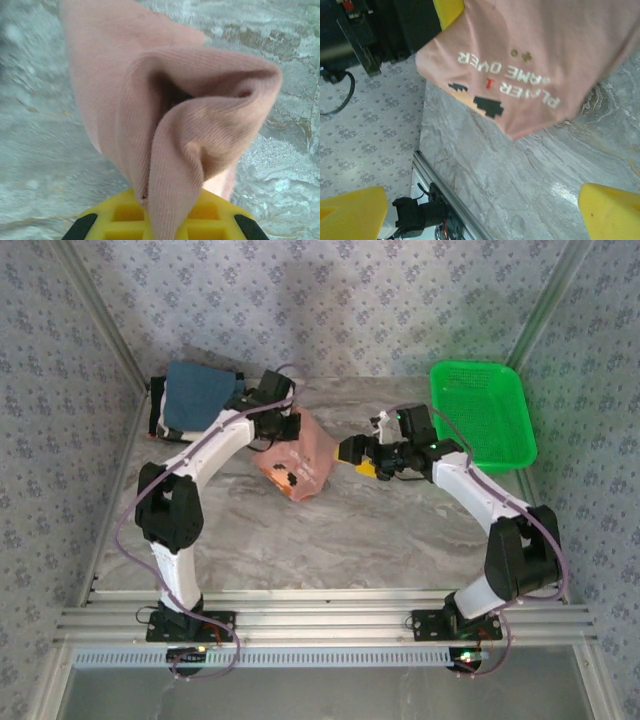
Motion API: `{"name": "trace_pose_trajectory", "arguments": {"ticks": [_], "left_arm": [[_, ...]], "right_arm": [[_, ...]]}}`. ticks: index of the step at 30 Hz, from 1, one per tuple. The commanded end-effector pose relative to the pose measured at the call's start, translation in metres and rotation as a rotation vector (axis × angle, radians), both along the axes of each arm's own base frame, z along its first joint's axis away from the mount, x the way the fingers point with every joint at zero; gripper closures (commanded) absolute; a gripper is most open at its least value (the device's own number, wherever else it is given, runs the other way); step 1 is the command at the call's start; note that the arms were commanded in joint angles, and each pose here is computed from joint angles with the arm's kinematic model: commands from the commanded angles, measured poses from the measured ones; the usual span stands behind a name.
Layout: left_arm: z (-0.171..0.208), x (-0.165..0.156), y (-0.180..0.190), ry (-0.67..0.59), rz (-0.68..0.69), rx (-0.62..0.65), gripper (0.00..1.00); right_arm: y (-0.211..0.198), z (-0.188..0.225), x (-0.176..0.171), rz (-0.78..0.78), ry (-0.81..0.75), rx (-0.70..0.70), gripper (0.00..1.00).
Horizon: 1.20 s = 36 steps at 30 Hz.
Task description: Fold and stack the t-shirts
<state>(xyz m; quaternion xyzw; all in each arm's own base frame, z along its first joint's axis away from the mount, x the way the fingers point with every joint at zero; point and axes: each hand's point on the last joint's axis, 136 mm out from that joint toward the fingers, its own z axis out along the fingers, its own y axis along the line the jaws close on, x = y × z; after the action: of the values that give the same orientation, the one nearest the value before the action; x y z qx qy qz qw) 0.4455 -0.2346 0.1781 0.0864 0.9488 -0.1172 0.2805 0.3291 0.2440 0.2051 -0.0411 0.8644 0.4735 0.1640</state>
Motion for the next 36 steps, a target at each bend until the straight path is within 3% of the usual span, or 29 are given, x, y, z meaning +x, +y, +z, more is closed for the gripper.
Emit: {"name": "trace_pose_trajectory", "arguments": {"ticks": [1, 5, 20, 36], "left_arm": [[0.022, 0.000, 0.012, -0.034, -0.074, 0.082, 1.00], [0.031, 0.012, 0.013, -0.055, -0.125, 0.142, 1.00], [0.049, 0.077, 0.040, -0.111, -0.120, 0.225, 1.00], [0.086, 0.127, 0.100, -0.220, 0.018, 0.144, 1.00]], "right_arm": [[-0.008, -0.004, -0.014, 0.010, 0.029, -0.008, 0.00], [-0.015, -0.008, -0.018, -0.006, 0.042, -0.016, 0.00], [-0.038, -0.019, -0.026, -0.051, 0.074, -0.037, 0.00], [-0.047, -0.029, -0.023, -0.081, 0.103, -0.055, 0.00]]}}
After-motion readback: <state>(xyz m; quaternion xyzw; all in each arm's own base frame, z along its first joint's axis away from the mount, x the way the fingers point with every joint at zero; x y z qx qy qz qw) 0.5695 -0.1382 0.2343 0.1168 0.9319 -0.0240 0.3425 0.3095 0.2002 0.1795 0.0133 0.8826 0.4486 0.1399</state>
